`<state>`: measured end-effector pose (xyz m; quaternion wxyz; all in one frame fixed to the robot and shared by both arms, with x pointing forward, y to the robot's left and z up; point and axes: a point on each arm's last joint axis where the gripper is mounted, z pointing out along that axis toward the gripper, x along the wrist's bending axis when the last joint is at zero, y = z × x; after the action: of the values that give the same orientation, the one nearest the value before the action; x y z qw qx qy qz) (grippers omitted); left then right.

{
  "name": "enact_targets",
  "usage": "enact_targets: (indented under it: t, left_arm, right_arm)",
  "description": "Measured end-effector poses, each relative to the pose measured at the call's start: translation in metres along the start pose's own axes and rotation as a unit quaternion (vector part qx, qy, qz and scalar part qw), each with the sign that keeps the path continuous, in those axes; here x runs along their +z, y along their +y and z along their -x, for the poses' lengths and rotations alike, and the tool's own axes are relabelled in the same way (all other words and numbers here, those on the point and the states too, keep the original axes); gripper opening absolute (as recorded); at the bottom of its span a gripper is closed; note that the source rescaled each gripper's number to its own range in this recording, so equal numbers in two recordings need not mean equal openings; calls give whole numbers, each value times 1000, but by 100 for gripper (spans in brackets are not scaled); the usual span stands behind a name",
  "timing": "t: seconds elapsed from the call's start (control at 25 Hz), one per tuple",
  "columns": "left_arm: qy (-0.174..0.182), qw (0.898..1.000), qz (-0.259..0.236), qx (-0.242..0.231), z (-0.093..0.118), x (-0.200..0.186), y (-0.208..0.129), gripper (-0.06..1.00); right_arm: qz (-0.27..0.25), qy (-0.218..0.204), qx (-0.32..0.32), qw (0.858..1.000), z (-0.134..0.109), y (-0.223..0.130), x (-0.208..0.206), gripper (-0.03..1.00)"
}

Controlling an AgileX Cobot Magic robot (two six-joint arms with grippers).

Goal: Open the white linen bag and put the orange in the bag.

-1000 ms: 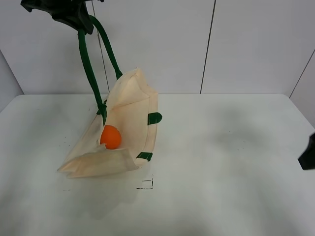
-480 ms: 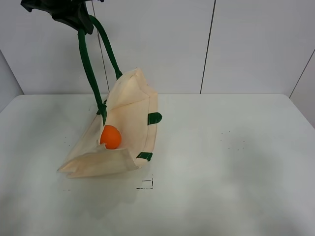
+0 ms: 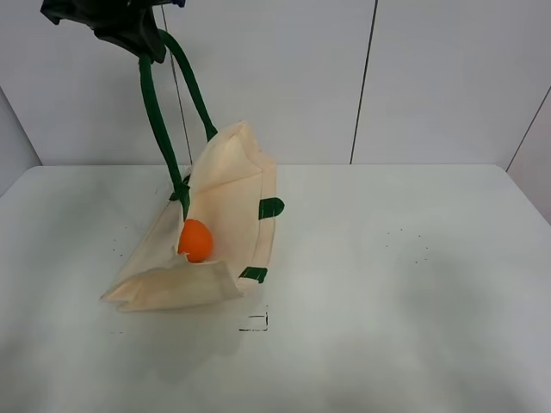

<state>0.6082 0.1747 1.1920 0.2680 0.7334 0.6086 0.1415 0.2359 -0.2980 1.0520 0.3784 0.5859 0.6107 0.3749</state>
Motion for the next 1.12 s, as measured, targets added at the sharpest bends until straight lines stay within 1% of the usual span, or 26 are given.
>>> enact_targets:
  t: [0.08, 0.16, 0.28, 0.4, 0.48, 0.56, 0.6, 0.68, 0.76, 0.8, 0.88, 0.96, 1.04, 1.12]
  left_arm:
    - [-11, 1000, -16, -4, 2, 14, -1, 0]
    - [-23, 999, -43, -10, 3, 37, -4, 0]
    - [-37, 996, -82, -11, 4, 83, -11, 0]
    - [-50, 992, -118, 0, 3, 132, -21, 1]
    - [-62, 988, -143, 1, 4, 160, -28, 5]
    - [-75, 985, -153, -3, 5, 177, -32, 18]
    - [-76, 985, -156, -4, 5, 183, -34, 29]
    - [-73, 985, -156, -1, 4, 189, -35, 55]
    - [-54, 986, -154, 14, 0, 191, -35, 77]
    - [-37, 987, -153, 26, -3, 192, -35, 84]
    - [-2, 987, -153, 38, -10, 193, -35, 92]
    - [25, 986, -157, 40, -17, 194, -36, 95]
    - [41, 985, -164, 36, -27, 197, -38, 96]
    - [47, 983, -173, 24, -39, 202, -41, 97]
  right_arm:
    - [0, 2, -1, 1000, 0, 0, 0, 100]
    - [0, 2, -1, 1000, 0, 0, 0, 100]
    - [0, 2, -1, 1000, 0, 0, 0, 100]
    - [0, 2, -1, 1000, 0, 0, 0, 100]
    - [0, 1, -2, 1000, 0, 0, 0, 100]
    - [0, 1, -2, 1000, 0, 0, 0, 100]
    - [0, 1, -2, 1000, 0, 0, 0, 100]
    - [0, 1, -2, 1000, 0, 0, 0, 100]
    - [0, 1, -2, 1000, 0, 0, 0, 100]
    - [0, 1, -2, 1000, 0, 0, 0, 100]
    - [0, -1, -3, 1000, 1, 0, 0, 100]
    - [0, 1, -2, 1000, 0, 0, 0, 100]
    - [0, 1, -1, 1000, 0, 0, 0, 100]
    - [0, -1, -3, 1000, 1, 0, 0, 100]
